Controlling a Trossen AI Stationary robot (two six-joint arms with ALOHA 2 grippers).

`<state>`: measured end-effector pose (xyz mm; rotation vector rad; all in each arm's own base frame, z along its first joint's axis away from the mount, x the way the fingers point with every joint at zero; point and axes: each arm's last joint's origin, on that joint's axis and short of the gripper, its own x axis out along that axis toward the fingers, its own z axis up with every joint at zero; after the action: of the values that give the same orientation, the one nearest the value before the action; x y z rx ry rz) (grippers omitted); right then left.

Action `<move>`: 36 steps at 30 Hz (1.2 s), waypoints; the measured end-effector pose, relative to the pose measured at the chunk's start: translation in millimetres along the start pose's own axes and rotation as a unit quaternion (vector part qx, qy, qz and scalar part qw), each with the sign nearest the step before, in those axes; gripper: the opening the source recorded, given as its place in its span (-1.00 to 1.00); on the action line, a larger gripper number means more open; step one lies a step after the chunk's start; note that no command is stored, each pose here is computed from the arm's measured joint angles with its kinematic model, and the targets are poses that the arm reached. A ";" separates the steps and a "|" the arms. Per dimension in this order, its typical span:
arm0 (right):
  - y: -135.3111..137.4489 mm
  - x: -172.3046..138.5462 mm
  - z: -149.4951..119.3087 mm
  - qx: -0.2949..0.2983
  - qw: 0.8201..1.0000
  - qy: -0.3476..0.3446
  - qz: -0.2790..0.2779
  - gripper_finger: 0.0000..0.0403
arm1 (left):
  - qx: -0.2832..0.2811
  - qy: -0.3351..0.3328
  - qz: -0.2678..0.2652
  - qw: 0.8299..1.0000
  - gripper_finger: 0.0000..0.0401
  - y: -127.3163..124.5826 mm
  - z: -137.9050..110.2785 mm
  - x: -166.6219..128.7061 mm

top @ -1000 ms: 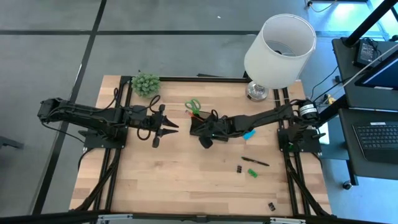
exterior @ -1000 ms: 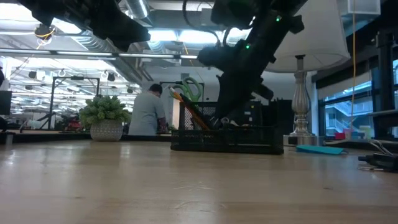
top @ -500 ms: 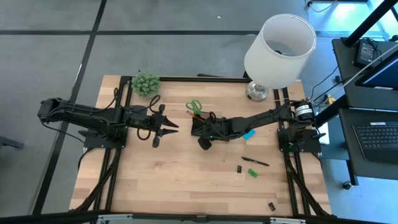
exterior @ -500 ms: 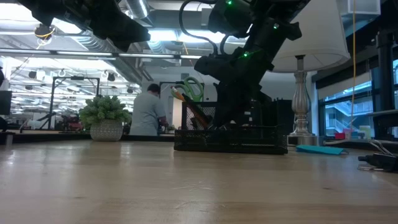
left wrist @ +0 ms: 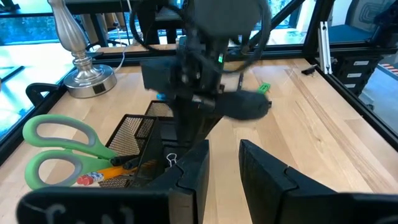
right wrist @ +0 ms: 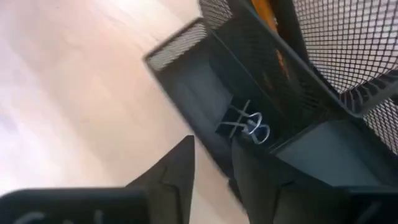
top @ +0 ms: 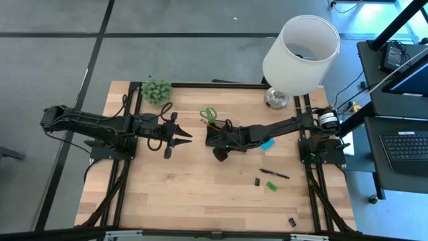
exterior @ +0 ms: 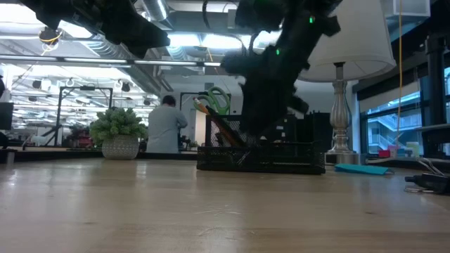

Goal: Pick and place office supplies into organizer
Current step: Put the top black binder clip into the black organizer

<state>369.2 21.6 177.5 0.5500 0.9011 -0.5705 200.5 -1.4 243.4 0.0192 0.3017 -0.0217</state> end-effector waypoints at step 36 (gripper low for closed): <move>58.1 -75.1 -90.7 0.055 0.945 0.299 -0.118 -0.39 | 0.023 0.002 0.000 1.000 -0.59 0.0 -0.3 0.0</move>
<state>319.5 139.7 206.2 0.7404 1.5337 -0.6853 200.4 -1.4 243.1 0.0643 0.3058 -0.0287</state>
